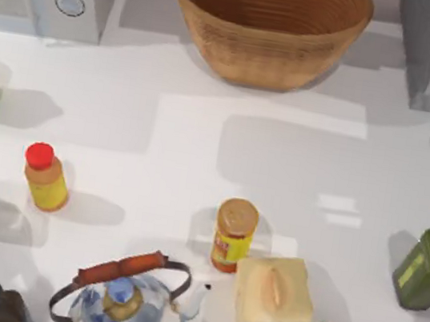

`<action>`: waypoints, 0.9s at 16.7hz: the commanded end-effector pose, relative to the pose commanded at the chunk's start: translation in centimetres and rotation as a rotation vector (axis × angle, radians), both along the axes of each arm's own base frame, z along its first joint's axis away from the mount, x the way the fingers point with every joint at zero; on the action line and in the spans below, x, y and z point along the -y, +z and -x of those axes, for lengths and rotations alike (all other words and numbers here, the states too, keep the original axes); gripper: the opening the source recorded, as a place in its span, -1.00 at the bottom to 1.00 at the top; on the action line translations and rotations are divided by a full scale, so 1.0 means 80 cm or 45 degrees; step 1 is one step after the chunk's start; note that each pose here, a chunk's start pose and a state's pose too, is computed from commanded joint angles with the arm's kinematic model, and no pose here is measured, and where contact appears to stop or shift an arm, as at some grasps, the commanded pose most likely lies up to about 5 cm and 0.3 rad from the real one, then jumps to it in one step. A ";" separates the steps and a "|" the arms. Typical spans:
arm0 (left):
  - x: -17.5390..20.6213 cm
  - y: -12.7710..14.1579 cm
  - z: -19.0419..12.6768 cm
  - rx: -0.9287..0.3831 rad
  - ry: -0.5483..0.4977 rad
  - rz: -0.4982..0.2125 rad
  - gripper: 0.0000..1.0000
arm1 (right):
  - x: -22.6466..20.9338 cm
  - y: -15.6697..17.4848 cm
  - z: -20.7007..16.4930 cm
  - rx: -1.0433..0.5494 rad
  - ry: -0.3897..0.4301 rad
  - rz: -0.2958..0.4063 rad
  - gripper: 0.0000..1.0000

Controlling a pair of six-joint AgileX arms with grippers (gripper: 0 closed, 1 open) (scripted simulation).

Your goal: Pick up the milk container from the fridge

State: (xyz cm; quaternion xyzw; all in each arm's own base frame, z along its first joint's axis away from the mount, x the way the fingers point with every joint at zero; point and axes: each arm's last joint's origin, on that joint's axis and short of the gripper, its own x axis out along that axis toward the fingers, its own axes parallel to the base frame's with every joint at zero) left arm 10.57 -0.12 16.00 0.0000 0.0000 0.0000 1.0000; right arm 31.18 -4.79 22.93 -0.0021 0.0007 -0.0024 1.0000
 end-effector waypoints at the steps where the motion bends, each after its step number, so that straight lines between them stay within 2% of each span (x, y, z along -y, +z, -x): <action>1: 0.000 0.000 0.000 0.000 0.000 0.000 1.00 | -0.007 0.011 0.023 0.006 -0.001 0.001 -1.00; 5: 0.000 0.000 0.000 0.000 0.000 0.000 1.00 | -0.033 0.028 0.127 0.034 -0.003 0.000 -1.00; 9: 0.000 0.000 0.000 0.000 0.000 0.000 1.00 | -0.049 -0.005 0.212 0.055 -0.002 -0.005 -1.00; 12: 0.000 0.000 0.000 0.000 0.000 0.000 1.00 | -0.055 -0.044 0.243 0.037 0.000 -0.008 -1.00; 15: 0.000 0.000 0.000 0.000 0.000 0.000 1.00 | -0.057 -0.074 0.255 0.014 0.004 -0.007 -1.00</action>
